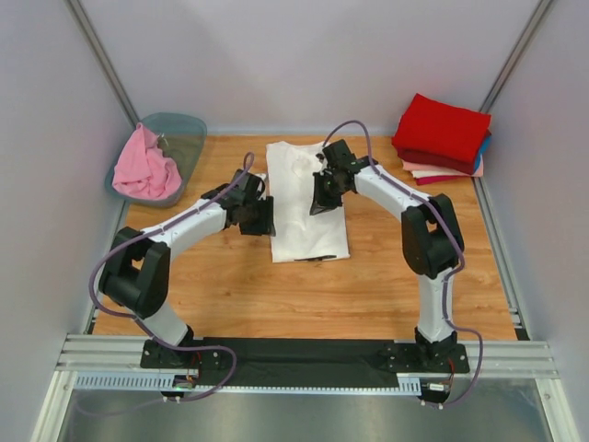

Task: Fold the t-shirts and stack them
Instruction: Fold the tshirt

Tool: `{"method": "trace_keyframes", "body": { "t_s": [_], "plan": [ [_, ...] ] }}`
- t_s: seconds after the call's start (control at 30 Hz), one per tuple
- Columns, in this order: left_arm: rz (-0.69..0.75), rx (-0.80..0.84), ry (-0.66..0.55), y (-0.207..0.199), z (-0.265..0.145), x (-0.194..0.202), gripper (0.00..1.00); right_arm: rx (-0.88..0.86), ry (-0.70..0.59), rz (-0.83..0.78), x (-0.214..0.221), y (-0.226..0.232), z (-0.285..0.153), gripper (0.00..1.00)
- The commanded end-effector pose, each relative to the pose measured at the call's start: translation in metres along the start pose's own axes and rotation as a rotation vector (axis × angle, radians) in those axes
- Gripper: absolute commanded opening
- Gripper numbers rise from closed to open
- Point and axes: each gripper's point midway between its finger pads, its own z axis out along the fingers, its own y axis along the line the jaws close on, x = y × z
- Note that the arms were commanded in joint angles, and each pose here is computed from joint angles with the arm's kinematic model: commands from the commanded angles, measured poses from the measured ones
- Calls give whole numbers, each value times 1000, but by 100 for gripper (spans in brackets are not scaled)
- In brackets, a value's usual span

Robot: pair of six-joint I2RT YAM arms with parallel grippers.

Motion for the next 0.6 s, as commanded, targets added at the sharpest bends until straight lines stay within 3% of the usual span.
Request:
{"method": "trace_keyframes", "body": {
  "t_s": [0.0, 0.13, 0.33, 0.57],
  "plan": [
    [-13, 145, -96, -28, 2, -21, 53, -148, 13, -38, -16, 35, 6, 4],
    [-19, 158, -80, -28, 12, -17, 52, -101, 70, -4, -13, 16, 37, 0],
    [-1, 129, -112, -34, 35, -54, 52, -73, 67, 56, -28, -19, 61, 0],
    [-27, 8, 23, -6, 107, -91, 47, -169, 30, 64, -59, -37, 64, 1]
  ]
}}
